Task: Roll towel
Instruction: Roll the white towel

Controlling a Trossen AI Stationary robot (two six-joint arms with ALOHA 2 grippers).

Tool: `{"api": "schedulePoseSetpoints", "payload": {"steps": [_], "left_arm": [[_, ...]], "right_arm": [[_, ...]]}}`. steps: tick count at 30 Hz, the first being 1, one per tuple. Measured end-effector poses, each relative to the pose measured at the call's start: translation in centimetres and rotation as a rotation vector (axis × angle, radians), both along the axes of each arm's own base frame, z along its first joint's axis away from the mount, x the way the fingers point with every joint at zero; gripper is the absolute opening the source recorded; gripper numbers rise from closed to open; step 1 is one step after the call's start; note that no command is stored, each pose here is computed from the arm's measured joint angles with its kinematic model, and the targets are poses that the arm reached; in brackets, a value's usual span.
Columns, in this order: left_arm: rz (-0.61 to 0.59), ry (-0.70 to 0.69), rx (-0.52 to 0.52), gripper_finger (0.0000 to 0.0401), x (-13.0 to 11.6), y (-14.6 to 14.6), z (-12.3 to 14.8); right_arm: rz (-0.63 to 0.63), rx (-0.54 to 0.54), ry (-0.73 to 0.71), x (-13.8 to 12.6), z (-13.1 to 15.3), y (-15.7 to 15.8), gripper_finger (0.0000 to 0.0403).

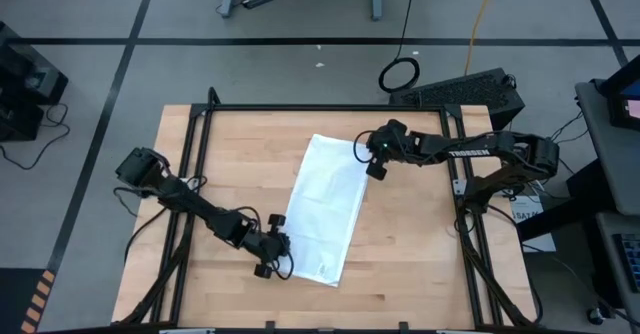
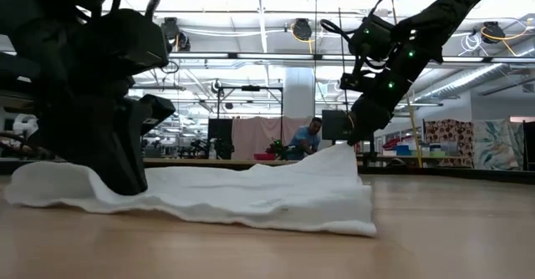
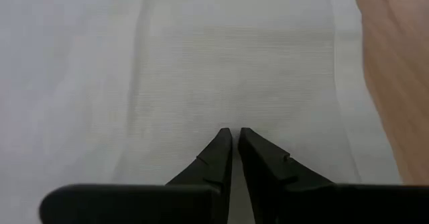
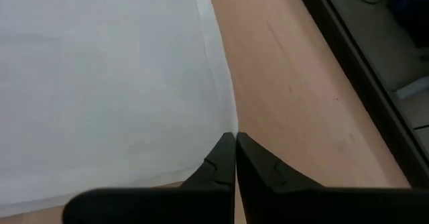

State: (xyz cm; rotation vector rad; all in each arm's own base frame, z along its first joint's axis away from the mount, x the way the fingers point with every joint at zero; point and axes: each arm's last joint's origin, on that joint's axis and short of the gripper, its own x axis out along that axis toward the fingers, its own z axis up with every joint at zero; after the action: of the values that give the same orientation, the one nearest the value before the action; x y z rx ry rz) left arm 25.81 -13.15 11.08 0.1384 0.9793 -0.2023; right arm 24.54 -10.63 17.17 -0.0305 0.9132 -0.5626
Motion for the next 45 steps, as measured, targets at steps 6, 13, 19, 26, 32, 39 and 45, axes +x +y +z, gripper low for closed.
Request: {"api": "schedulePoseSetpoints", "payload": {"steps": [6,13,19,26,32,39,45], "left_arm": [[0.0,-0.015,-0.012,0.0042,0.2,-0.1,-0.1],[-0.006,-0.026,-0.03,0.0042,0.3,-0.2,-0.1],[-0.007,-0.049,-0.05,0.0042,0.5,-0.2,0.0],[0.0,-0.064,-0.063,0.0042,0.7,-0.1,0.1],[-0.001,-0.075,-0.068,0.0042,0.9,-0.2,0.5],[-0.025,-0.154,-0.09,0.0042,0.9,-0.2,2.9],[-0.059,-0.191,-0.075,0.0042,1.0,-0.2,3.6]], "right_arm": [[-0.043,-0.027,0.057,-0.2,-0.6,-0.2,0.0],[-0.071,-0.05,0.063,-0.2,-0.7,-0.6,0.0],[-0.142,-0.083,0.065,-0.4,-0.6,-0.8,0.0034],[-0.171,-0.059,0.04,-0.4,-0.7,-0.7,0.009],[-0.068,0.099,-0.033,0.0,-0.8,-0.2,0.0111],[-0.053,0.194,-0.031,-0.8,-1.9,0.1,0.008],[-0.09,0.257,-0.082,-1.3,-2.4,-0.5,0.0012]]}}
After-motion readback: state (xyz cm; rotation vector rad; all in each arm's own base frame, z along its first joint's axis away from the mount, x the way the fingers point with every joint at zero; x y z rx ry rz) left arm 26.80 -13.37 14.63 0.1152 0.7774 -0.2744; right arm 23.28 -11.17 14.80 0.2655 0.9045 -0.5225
